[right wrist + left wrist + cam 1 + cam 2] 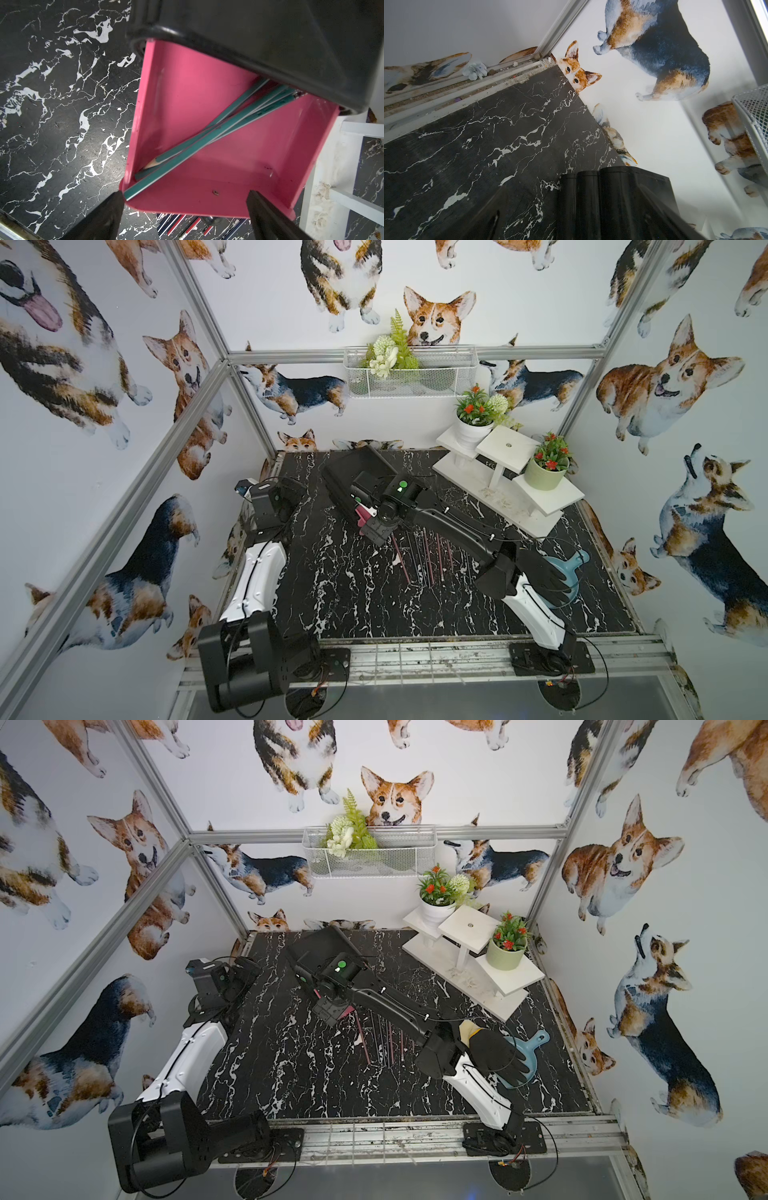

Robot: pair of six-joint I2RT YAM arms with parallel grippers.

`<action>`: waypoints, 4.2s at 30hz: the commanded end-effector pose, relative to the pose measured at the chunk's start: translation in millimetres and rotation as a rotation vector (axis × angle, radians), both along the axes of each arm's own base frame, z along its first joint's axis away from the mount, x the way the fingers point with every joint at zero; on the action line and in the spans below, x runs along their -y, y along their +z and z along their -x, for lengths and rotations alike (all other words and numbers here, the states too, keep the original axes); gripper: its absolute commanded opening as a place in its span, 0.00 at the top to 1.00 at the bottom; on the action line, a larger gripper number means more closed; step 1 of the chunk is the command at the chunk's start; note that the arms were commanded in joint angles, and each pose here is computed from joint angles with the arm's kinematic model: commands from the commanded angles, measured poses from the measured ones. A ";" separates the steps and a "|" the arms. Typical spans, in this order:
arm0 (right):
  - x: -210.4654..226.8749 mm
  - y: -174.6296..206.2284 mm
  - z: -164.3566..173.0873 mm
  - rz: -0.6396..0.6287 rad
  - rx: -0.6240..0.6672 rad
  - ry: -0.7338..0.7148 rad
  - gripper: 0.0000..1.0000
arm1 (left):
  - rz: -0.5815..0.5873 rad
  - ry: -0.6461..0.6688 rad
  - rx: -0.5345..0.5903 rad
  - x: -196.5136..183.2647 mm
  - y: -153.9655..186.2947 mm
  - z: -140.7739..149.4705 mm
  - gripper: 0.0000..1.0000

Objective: Please place the pencils in the drawer according to their color
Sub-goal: Place the pencil in the drawer, then close the drawer in the storage box.

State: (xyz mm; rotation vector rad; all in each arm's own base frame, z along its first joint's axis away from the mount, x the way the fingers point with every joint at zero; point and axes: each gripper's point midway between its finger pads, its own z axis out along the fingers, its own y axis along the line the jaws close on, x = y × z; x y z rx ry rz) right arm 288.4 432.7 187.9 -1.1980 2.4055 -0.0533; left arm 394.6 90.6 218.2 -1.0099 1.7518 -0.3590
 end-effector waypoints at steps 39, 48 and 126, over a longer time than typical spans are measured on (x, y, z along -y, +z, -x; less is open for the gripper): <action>96.9 -35.2 18.9 -0.327 -0.007 -0.449 0.55 | -0.022 -0.008 0.027 0.5 13.0 2.4 0.00; 84.5 -47.8 -4.8 -0.342 0.030 -0.440 0.68 | -0.025 -0.006 0.028 -0.2 14.0 1.2 0.00; 19.3 -37.8 -70.8 -1.008 -0.061 -0.414 0.60 | -0.008 -0.027 0.021 3.6 10.2 -1.2 0.00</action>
